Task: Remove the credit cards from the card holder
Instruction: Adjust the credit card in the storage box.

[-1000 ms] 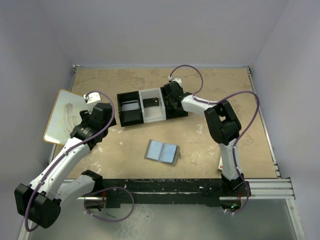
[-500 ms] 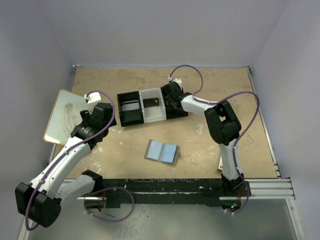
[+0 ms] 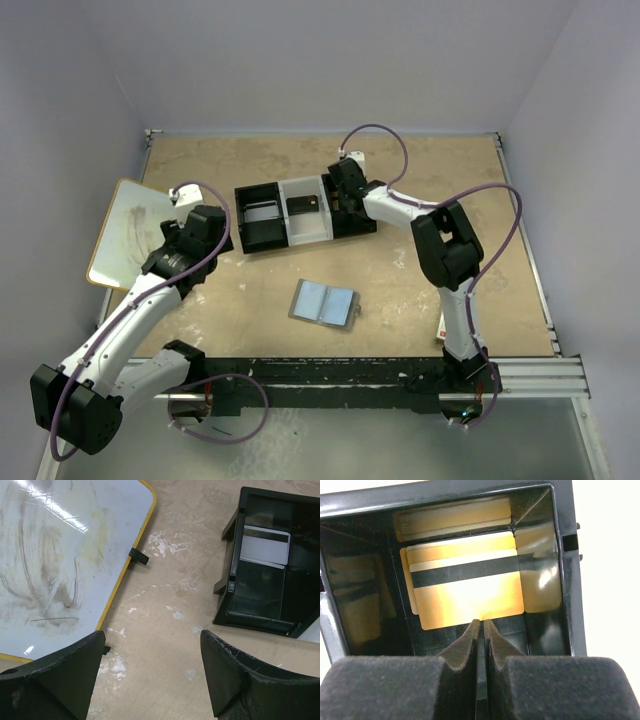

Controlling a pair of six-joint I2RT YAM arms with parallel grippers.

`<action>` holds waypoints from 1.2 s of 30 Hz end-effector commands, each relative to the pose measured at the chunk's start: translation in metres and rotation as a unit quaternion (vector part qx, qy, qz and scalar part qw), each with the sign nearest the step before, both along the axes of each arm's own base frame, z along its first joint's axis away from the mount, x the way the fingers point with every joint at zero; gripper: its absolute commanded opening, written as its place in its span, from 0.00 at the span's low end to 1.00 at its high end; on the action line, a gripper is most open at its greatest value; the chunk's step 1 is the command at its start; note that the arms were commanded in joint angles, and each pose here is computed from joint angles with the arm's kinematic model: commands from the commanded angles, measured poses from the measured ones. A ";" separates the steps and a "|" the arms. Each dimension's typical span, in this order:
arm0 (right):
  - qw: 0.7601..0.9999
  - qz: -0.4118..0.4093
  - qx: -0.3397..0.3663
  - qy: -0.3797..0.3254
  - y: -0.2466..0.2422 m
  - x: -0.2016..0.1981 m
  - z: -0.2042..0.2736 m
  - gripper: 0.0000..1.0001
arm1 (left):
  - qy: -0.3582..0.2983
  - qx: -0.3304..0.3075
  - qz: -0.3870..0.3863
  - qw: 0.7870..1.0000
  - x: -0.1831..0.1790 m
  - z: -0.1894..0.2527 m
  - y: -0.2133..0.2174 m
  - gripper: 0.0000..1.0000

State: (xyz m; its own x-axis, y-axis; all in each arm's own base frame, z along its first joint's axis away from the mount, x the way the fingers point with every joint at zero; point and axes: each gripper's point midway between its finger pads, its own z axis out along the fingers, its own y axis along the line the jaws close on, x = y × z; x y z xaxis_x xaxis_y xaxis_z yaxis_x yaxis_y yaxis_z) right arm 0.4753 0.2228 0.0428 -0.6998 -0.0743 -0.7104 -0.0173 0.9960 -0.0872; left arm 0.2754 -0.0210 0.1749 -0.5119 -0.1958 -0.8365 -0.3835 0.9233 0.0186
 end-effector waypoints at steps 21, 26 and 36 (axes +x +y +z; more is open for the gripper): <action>1.000 -0.009 0.004 -0.006 0.000 0.014 -0.011 0.10 | -0.003 0.001 -0.013 1.000 0.007 0.006 -0.004 0.75; 1.000 -0.008 0.015 -0.012 0.005 0.018 -0.013 0.12 | -0.003 0.002 -0.013 1.000 0.008 0.006 -0.004 0.75; 1.000 -0.005 0.024 -0.016 0.010 0.024 -0.009 0.17 | -0.002 0.002 -0.013 1.000 0.008 0.006 -0.004 0.75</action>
State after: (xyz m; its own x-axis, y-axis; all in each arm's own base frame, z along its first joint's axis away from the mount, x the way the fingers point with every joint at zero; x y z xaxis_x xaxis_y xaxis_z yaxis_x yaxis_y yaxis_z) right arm 0.4934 0.2287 0.0298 -0.6822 -0.0530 -0.7293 -0.0080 0.9978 -0.0651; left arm 0.2764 -0.0244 0.1675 -0.5443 -0.1765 -0.8201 -0.3607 0.9319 0.0389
